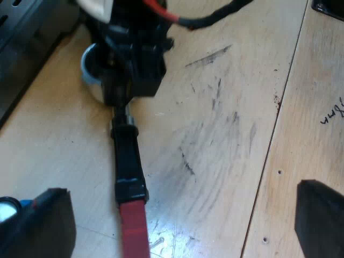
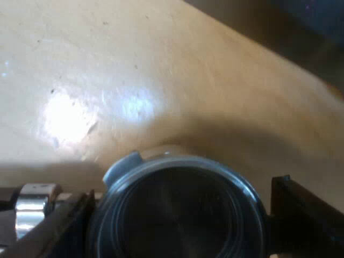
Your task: Put the handle in the coffee machine
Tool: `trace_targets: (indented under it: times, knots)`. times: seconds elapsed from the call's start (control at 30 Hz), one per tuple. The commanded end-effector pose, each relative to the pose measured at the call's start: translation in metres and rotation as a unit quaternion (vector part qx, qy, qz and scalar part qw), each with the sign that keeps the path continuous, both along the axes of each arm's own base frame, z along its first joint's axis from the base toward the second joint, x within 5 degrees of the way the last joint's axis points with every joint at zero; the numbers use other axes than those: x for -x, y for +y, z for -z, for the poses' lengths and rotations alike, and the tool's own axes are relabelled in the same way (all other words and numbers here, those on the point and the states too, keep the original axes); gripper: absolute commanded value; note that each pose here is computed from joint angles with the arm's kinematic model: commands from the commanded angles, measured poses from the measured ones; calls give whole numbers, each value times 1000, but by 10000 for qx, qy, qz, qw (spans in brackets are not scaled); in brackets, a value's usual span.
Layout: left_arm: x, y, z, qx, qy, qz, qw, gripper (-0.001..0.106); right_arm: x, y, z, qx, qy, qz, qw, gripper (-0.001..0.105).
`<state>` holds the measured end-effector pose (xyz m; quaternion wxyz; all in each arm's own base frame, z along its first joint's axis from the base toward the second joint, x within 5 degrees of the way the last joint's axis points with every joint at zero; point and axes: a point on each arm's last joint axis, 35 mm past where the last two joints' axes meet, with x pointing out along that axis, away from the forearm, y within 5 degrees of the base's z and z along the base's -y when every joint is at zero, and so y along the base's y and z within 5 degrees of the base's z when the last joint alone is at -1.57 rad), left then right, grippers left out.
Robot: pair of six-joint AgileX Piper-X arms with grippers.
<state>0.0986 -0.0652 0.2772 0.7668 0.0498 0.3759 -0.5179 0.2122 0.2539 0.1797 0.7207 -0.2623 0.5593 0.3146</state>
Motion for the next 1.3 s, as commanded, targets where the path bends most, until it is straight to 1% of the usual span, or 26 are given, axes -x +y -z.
trace_targets:
  times: [0.03,0.07,0.1,0.17,0.3,0.4,0.43,0.5,0.53,0.57,0.6,0.63,0.7,0.8,0.87,0.9,1.0,1.13,1.23,1.3]
  knots:
    - [0,-1,-1,65,-49,79,9999,85,3,-4,-20,-270,21,412,9988,0]
    - [0,-1,-1,50,-115,133,9998,85,6,-6,-26,-309,54,604,9977,0]
    - [0,-1,-1,38,-198,210,9996,85,8,-9,-31,-315,74,680,9972,0]
    - [1,-1,-1,51,-390,430,9983,85,12,-14,-39,-321,101,779,9964,0]
    - [1,-2,-2,76,-661,735,9951,85,15,-17,-45,-310,123,827,9960,0]
    - [0,-2,-1,59,-642,751,9951,85,17,-20,-50,-313,129,849,9958,0]
    - [-1,-2,0,51,-618,751,9952,85,22,-26,-62,-349,119,899,9953,0]
    - [-3,-3,2,15,-595,794,9951,85,24,-28,-70,-403,100,954,9946,0]
    - [-3,-3,2,15,-595,794,9951,85,24,-28,-70,-403,100,954,9946,0]
    - [-7,-5,4,-13,-521,802,9954,85,25,-29,-76,-427,83,952,9945,0]
    - [-12,-7,7,-57,-448,793,9958,85,25,-30,-83,-468,55,951,9944,0]
    - [-14,-8,9,-68,-409,803,9959,85,24,-26,-95,-685,51,910,9935,0]
    - [-19,-11,11,-65,-417,824,9957,85,22,-25,-101,-754,33,952,9926,0]
    - [-22,-13,12,-73,-453,840,9954,85,22,-23,-107,-866,64,958,9916,0]
    - [-28,-16,12,-98,-643,859,9942,85,21,-22,-110,-935,87,947,9911,0]
    - [-30,-16,13,-119,-684,861,9939,85,21,-21,-113,-1016,121,935,9904,0]
    - [-35,-18,15,-208,-747,821,9936,85,21,-19,-117,-1122,177,894,9895,0]
    - [-40,-20,19,-289,-788,870,9927,85,20,-18,-121,-1190,175,876,9889,0]
    - [-45,-21,23,-413,-846,889,9916,85,19,-17,-125,-1232,144,872,9884,0]
    - [-47,-22,23,-417,-892,896,9911,85,19,-17,-125,-1234,143,872,9884,0]
